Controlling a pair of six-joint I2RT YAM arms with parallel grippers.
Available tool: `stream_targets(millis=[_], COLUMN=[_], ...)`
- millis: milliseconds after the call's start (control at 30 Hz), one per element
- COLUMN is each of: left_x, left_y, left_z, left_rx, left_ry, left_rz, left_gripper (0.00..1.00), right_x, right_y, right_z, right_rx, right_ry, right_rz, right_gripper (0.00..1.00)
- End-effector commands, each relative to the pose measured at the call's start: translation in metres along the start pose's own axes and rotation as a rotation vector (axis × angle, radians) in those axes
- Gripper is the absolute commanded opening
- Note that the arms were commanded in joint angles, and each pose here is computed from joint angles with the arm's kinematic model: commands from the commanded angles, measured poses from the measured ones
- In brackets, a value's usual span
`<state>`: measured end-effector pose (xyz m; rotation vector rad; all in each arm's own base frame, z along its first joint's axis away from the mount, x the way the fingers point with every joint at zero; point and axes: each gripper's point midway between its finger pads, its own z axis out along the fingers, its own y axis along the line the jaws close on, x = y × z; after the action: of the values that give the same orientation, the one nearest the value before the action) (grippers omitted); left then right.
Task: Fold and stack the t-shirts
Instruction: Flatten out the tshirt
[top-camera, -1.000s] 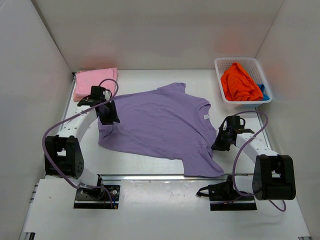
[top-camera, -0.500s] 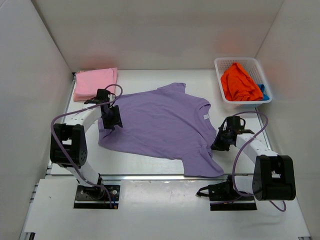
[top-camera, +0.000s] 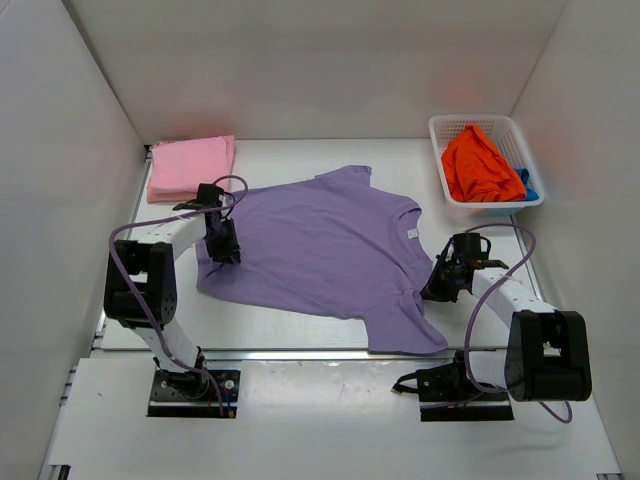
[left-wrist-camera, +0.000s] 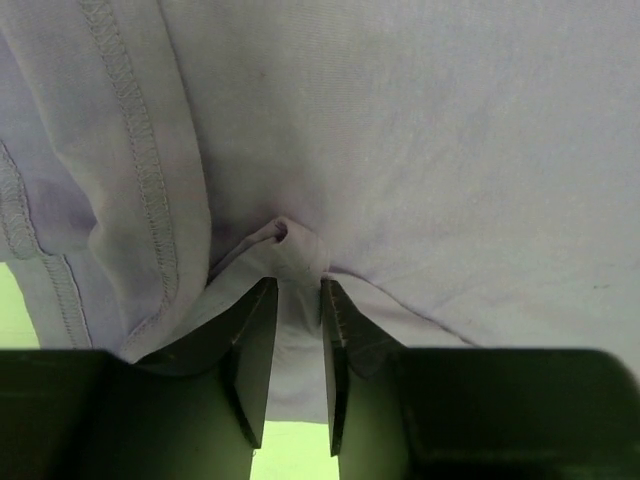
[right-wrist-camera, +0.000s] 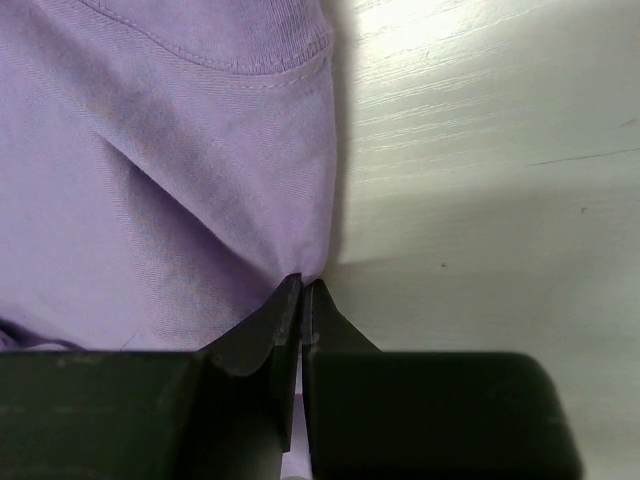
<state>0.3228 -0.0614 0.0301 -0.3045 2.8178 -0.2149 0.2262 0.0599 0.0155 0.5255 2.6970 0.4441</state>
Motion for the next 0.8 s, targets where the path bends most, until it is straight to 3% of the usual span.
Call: stream_targets(millis=[0, 267, 533, 767], left_x=[-0.010, -0.009, -0.001, 0.022], left_y=[0.001, -0.001, -0.003, 0.007], left_z=[-0.006, -0.023, -0.052, -0.073], left_rx=[-0.016, -0.017, 0.013, 0.010], left_ry=[-0.061, -0.069, -0.118, -0.146], left_rz=[0.009, 0.026, 0.044, 0.073], left_gripper=[0.33, 0.09, 0.00, 0.00], right_x=[0.008, 0.010, 0.007, -0.006], right_y=[-0.011, -0.013, -0.012, -0.024], right_z=[0.004, 0.006, 0.002, -0.011], right_rx=[0.032, 0.043, 0.044, 0.098], right_ry=[0.014, 0.020, 0.010, -0.023], right_rz=[0.003, 0.001, -0.001, -0.011], right_gripper=[0.00, 0.00, 0.00, 0.00])
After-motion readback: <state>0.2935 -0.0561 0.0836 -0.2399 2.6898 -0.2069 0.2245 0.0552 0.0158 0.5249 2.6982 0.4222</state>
